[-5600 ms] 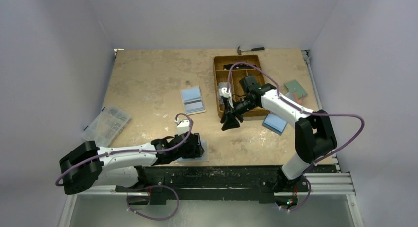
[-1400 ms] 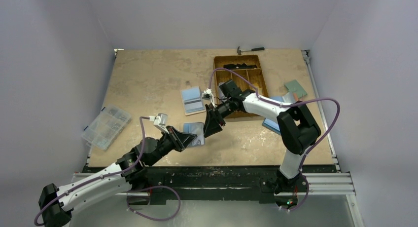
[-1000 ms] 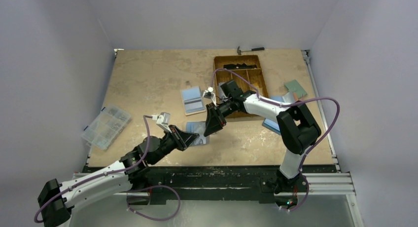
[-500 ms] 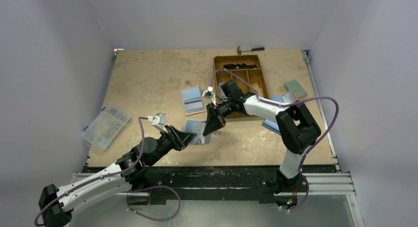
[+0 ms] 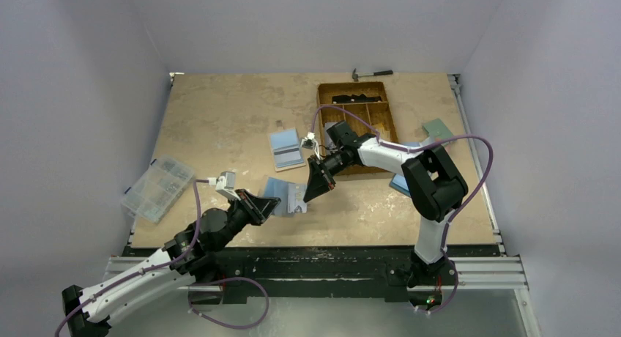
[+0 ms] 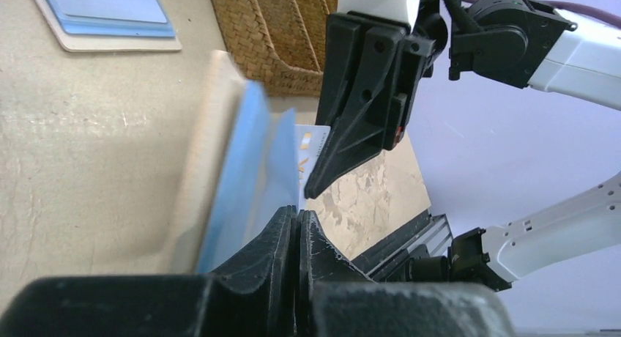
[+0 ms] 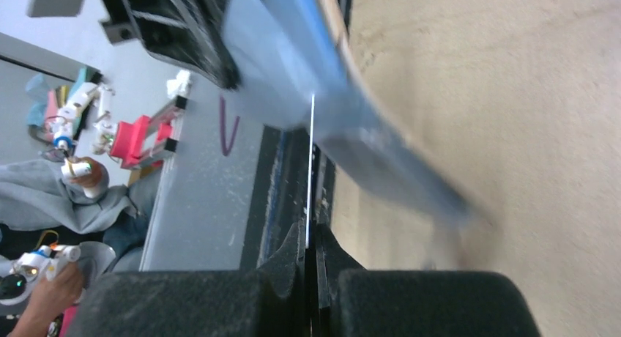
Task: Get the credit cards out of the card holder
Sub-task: Remove the credit card from the card holder, then place the credit card in the storage box.
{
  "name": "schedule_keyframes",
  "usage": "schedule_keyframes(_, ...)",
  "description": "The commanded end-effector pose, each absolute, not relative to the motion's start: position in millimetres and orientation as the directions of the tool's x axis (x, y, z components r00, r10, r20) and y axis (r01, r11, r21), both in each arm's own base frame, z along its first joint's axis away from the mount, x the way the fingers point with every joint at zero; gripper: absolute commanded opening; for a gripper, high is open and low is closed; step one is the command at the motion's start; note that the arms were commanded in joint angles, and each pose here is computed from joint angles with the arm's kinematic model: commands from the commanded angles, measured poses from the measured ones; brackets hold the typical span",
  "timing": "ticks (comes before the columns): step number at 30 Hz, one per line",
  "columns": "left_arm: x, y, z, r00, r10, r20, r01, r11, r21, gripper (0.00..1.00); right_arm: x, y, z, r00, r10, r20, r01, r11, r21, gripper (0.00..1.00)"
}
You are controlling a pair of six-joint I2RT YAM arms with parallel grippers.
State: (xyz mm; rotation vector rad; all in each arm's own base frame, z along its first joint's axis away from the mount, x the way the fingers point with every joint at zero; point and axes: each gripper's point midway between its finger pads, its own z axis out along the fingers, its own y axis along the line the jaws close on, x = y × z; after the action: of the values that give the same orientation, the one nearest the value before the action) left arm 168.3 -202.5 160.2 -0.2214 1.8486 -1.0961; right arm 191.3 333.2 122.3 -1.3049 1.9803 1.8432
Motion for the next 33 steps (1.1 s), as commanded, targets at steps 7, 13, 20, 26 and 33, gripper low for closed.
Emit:
schedule_keyframes(7,172.4,-177.9,131.9,-0.517,-0.584,-0.626,0.166,0.649,-0.742,0.0,213.9,310.7,124.3,-0.444,-0.545,-0.711,-0.806,-0.104,0.583,0.0)
schedule_keyframes(13,173.2,-171.6,104.0,-0.543,-0.546,-0.637,0.095,0.714,-0.694,0.0,260.5,278.6,160.0,-0.406,-0.474,-0.782,-0.894,0.03,0.446,0.0)
schedule_keyframes(20,172.4,-146.6,72.9,-0.567,-0.48,-0.67,-0.037,0.827,-0.561,0.0,350.4,219.5,167.5,-0.399,-0.502,-0.767,-0.898,0.383,0.217,0.0)
schedule_keyframes(26,169.5,-146.6,58.9,-0.6,-0.44,-0.668,-0.048,0.853,-0.519,0.0,395.0,205.0,161.6,-0.423,-0.566,-0.708,-0.86,0.497,0.117,0.0)
schedule_keyframes(33,166.9,-147.0,65.1,-0.597,-0.447,-0.666,-0.025,0.84,-0.542,0.0,417.8,205.6,148.0,-0.48,-0.571,-0.666,-0.83,0.541,0.135,0.0)
